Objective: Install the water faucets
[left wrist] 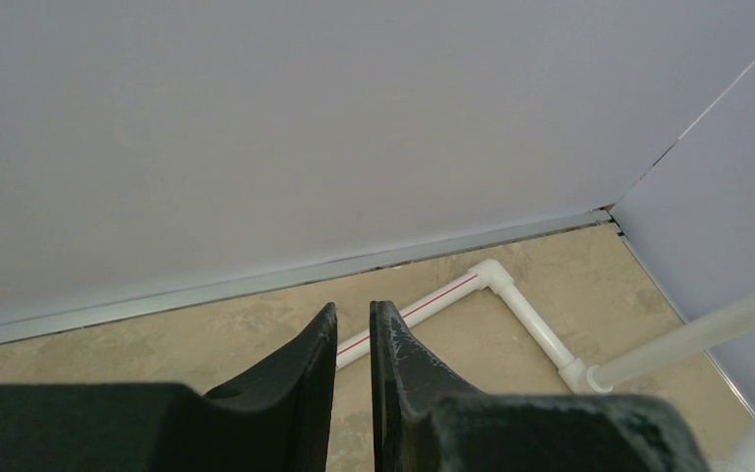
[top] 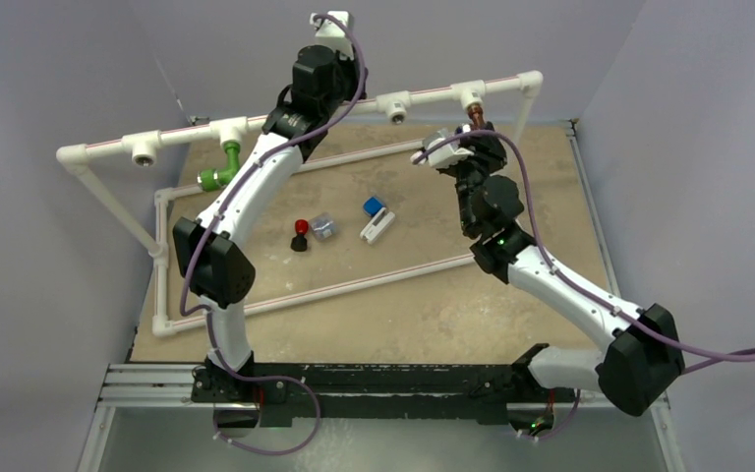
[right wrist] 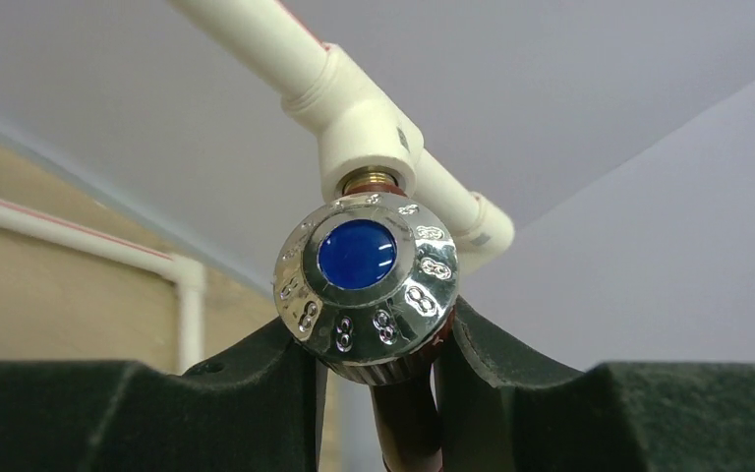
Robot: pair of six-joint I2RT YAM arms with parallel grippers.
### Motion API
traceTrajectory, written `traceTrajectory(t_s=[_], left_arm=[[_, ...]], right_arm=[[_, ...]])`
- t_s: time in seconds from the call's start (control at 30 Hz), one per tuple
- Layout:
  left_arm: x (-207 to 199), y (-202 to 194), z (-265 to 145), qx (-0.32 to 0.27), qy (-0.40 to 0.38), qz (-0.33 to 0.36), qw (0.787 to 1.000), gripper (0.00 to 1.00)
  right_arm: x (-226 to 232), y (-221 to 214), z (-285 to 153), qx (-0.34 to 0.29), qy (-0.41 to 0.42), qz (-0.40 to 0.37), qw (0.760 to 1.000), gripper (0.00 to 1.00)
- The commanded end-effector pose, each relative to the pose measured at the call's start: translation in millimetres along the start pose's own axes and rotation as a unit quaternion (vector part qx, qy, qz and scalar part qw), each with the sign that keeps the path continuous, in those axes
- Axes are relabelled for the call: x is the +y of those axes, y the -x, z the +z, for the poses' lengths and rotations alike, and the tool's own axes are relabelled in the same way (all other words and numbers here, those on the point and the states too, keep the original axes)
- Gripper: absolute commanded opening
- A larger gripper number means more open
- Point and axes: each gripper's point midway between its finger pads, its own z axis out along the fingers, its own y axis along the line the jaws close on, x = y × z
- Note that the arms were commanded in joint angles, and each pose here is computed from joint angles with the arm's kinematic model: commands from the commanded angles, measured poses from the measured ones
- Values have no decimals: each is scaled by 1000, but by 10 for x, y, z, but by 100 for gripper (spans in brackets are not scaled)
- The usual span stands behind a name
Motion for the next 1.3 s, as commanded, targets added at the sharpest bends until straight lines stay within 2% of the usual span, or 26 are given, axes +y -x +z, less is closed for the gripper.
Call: traceTrajectory(t_s=[0.0,0.27,0.53,0.87,1.27], left_arm=[[368,-1208,-113,206,-14,-13,978,16],[375,-1211,-113,206,-13,-13,978,16],[381,-1251,-114,211,-12,-13,977,16],[371,-1219,-117,208,-15,-13,978,16],[367,-1227,-120,209,-17,-12,978,16]], right_arm=[[48,225,-2,-39,-5,246,968,0],[356,488,-62,-77,52,470,878,0],[344,651,-131,-84,63,627,772,0],[110,585,-179,-74,44,745,662,0],[-6,448,-261,-81,94,838,531,0]])
